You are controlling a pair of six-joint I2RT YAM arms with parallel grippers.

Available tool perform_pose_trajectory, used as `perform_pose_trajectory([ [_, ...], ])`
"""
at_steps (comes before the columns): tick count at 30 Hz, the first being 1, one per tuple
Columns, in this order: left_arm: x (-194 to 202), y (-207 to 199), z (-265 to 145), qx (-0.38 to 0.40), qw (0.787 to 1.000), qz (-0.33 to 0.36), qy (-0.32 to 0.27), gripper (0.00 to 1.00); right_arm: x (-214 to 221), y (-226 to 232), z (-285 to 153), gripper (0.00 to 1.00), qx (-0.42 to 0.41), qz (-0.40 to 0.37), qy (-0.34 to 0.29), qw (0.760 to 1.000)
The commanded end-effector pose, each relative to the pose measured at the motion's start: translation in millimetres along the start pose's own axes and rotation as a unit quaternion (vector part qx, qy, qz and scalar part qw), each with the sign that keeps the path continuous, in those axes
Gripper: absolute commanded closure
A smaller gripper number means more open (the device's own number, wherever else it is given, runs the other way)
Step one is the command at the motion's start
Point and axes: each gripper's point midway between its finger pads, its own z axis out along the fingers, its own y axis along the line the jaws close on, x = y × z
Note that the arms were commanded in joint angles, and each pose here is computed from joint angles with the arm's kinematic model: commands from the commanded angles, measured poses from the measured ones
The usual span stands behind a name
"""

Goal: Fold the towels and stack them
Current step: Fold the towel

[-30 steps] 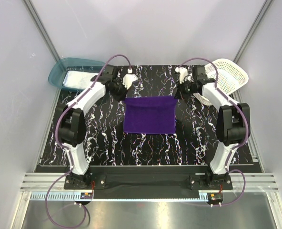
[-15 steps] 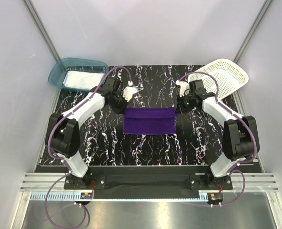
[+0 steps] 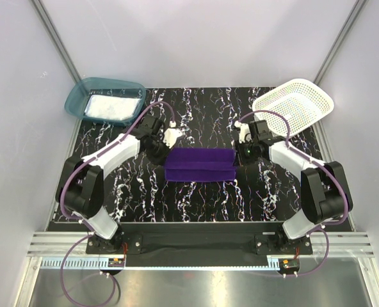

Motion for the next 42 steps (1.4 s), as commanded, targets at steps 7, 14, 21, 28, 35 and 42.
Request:
perform_pose_trajectory([
  [7,6.2,-14.2,-7.8,0.0,1.0,-0.016,-0.004,0.9,0.6,3.5,-12.3,0.79,0.019,0.037,-0.007,0.999],
  [14,9.3,-5.9,-21.6,-0.046,0.998,-0.032,-0.011,0.76,11.8,40.2,-33.9,0.61,-0.053,0.081,0.026,0.995],
  [21,-13.1,-27.5,-18.2,0.017,0.995,-0.083,-0.046,0.65,-23.4,34.8,-40.1,0.67,-0.018,0.128,-0.019,0.991],
  [28,1.7,-32.1,20.9,0.024,0.975,-0.218,-0.016,0.73,-10.3,16.1,2.8,0.69,0.009,0.194,0.001,0.981],
  [35,35.2,-34.5,27.4,-0.021,0.964,-0.265,0.011,0.74,39.6,2.0,28.5,0.7,0.031,0.214,0.04,0.975],
  [42,-6.4,-31.4,-21.9,-0.039,0.961,-0.265,-0.07,0.67,18.3,0.9,-3.0,0.69,0.064,0.213,0.009,0.975],
])
